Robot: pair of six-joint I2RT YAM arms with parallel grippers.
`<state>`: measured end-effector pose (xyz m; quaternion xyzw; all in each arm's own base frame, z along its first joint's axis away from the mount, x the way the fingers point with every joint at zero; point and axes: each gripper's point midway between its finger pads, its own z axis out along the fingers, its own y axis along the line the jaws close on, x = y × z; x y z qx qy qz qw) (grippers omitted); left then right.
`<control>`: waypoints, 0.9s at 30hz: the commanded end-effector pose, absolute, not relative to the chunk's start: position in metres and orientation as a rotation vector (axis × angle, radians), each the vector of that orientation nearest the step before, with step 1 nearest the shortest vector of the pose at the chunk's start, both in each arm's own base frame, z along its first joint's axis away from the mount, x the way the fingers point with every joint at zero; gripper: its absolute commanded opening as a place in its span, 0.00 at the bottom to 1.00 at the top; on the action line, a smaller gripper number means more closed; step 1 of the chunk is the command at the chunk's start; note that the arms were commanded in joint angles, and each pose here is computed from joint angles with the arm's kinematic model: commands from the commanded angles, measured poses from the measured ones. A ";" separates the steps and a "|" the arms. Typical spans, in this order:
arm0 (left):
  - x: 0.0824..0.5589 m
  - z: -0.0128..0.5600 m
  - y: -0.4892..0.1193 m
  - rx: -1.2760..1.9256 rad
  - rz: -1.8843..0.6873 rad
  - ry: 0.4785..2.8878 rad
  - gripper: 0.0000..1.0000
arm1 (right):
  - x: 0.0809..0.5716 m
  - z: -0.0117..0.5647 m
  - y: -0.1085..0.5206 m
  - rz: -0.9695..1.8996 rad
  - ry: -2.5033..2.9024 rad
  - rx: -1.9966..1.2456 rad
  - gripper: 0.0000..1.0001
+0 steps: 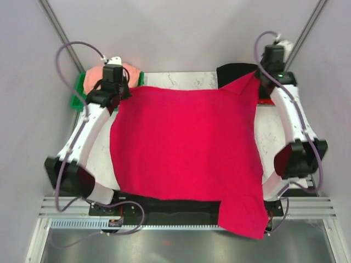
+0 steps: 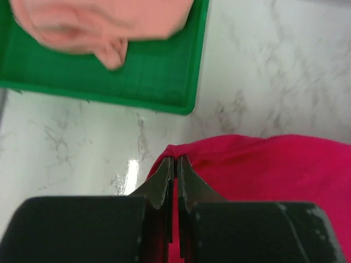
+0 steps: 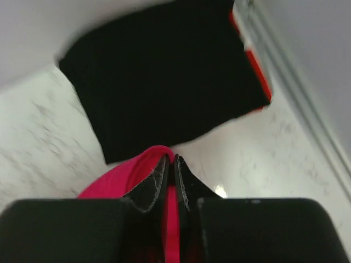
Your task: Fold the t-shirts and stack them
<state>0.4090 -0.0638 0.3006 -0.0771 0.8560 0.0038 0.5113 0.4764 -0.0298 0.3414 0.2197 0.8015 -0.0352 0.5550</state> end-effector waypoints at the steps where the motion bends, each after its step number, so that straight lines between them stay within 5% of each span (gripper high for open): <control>1: 0.447 0.232 -0.072 -0.241 -0.145 2.166 0.09 | 0.483 0.293 -0.024 -0.244 1.947 0.532 0.16; 2: 0.457 0.217 -0.072 -0.248 -0.172 2.187 0.26 | 0.492 0.267 -0.023 -0.280 1.993 0.533 0.43; 3: 0.467 0.180 -0.074 -0.262 -0.191 2.271 0.54 | 0.497 0.257 -0.022 -0.296 2.007 0.537 0.70; 4: 0.473 0.168 -0.065 -0.291 -0.187 2.298 0.64 | 0.502 0.250 -0.023 -0.304 2.018 0.533 0.95; 6: 0.479 0.156 -0.064 -0.331 -0.208 2.336 0.88 | 0.510 0.239 -0.017 -0.304 2.048 0.499 0.98; 7: 0.480 0.152 -0.063 -0.338 -0.201 2.345 0.90 | 0.511 0.239 -0.018 -0.313 2.049 0.492 0.98; 14: 0.442 0.181 -0.060 -0.385 -0.208 2.283 0.89 | 0.471 0.257 0.006 -0.095 2.015 0.504 0.98; 27: 0.342 0.076 -0.125 -0.363 -0.392 2.482 0.84 | 0.371 0.081 0.034 -0.011 2.486 0.625 0.95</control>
